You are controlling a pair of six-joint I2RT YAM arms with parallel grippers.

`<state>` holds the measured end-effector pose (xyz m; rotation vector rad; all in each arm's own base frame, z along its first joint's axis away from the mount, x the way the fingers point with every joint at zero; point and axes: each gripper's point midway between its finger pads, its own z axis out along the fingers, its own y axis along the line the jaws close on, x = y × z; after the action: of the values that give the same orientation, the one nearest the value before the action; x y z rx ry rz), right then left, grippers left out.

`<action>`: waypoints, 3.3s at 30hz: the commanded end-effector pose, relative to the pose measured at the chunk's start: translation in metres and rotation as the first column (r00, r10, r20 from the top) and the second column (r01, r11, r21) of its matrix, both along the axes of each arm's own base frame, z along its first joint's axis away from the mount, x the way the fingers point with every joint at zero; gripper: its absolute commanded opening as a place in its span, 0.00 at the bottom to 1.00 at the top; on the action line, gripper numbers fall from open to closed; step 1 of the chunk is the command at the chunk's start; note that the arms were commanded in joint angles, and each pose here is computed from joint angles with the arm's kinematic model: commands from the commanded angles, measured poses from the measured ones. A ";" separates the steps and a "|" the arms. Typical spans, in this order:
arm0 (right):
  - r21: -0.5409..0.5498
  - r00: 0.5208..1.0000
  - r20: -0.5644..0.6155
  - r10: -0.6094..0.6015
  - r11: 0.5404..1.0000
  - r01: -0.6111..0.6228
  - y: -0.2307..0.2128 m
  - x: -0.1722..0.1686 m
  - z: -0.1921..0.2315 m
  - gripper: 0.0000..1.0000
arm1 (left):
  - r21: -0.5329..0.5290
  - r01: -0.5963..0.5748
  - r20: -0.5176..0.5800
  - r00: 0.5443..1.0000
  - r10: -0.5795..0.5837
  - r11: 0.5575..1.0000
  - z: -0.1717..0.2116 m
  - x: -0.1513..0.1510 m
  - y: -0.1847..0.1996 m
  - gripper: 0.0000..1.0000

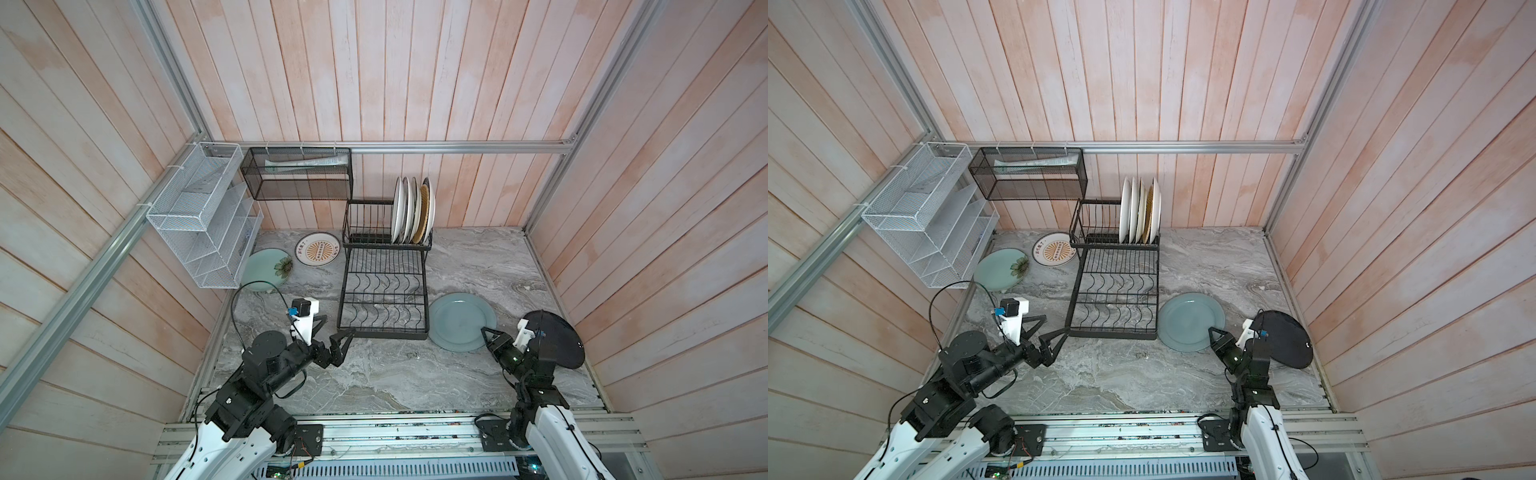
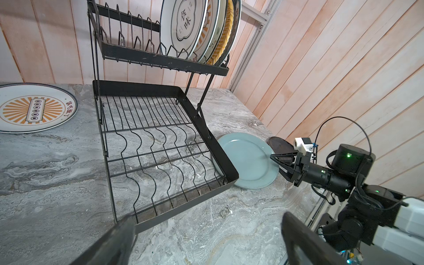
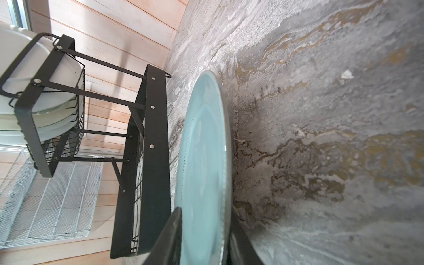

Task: Load the plates into the dish rack
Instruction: 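Push the right gripper against the teal plate's edge to tilt it up, then grip the raised teal plate edge with the right gripper and lift it upright, then grasp the teal plate's rim with the left gripper while the right gripper holds it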

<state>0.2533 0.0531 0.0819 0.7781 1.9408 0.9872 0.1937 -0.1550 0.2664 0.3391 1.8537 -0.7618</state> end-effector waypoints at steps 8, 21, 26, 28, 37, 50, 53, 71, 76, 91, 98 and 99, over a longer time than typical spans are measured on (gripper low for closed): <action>-0.025 0.998 -0.039 0.044 0.999 -0.045 0.007 -0.015 -0.030 0.14 | 0.012 -0.011 -0.011 1.000 0.012 1.000 -0.006 0.001 0.001 1.00; -0.142 0.995 -0.063 -0.072 0.988 0.063 -0.019 -0.005 -0.017 0.00 | 0.013 -0.016 -0.014 1.000 0.017 1.000 -0.007 0.002 0.002 1.00; -0.158 0.992 -0.025 -0.120 0.981 0.114 -0.031 0.007 0.006 0.00 | 0.015 -0.023 -0.014 1.000 0.023 1.000 -0.007 0.003 0.003 1.00; -0.152 0.991 -0.011 -0.135 0.980 0.131 -0.035 0.013 0.016 0.00 | 0.016 -0.026 -0.017 1.000 0.027 1.000 -0.008 0.003 0.003 1.00; -0.089 0.977 0.093 -0.192 0.976 0.200 -0.066 0.034 0.080 0.00 | 0.026 -0.046 -0.021 0.999 0.047 0.999 -0.010 0.006 0.005 1.00; 0.055 0.982 0.189 -0.016 0.998 0.006 -0.035 0.033 0.143 0.00 | 0.029 -0.047 -0.022 0.999 0.048 0.998 -0.013 0.007 0.005 1.00; 0.065 0.978 0.206 0.020 0.997 -0.034 -0.028 0.031 0.153 0.00 | 0.028 -0.048 -0.021 0.999 0.049 0.998 -0.012 0.007 0.005 1.00; 0.108 0.960 0.216 0.179 0.973 -0.205 0.037 0.017 0.158 0.00 | -0.009 0.003 -0.019 1.000 -0.003 1.000 -0.011 0.007 -0.006 1.00; 0.134 0.955 0.199 0.218 0.960 -0.247 0.063 0.019 0.149 0.00 | -0.156 0.045 -0.038 0.998 -0.052 0.987 -0.007 0.014 -0.027 1.00; 0.164 0.973 0.130 0.189 0.964 -0.209 0.089 0.024 0.138 0.00 | 0.291 0.240 0.214 0.927 -0.307 0.926 -0.014 0.003 -0.184 1.00; 0.163 0.988 0.067 0.138 0.976 -0.147 0.085 0.024 0.141 0.00 | 0.639 0.095 0.403 0.804 -0.437 0.764 -0.035 -0.004 -0.219 1.00; 0.169 0.988 0.060 0.142 0.974 -0.151 0.087 0.024 0.141 0.00 | 0.660 0.074 0.414 0.794 -0.444 0.748 -0.037 -0.003 -0.221 1.00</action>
<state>0.2653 0.1373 0.1656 0.7448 2.0712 1.1813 0.1730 -0.3763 0.2114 1.1271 1.5820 -0.3996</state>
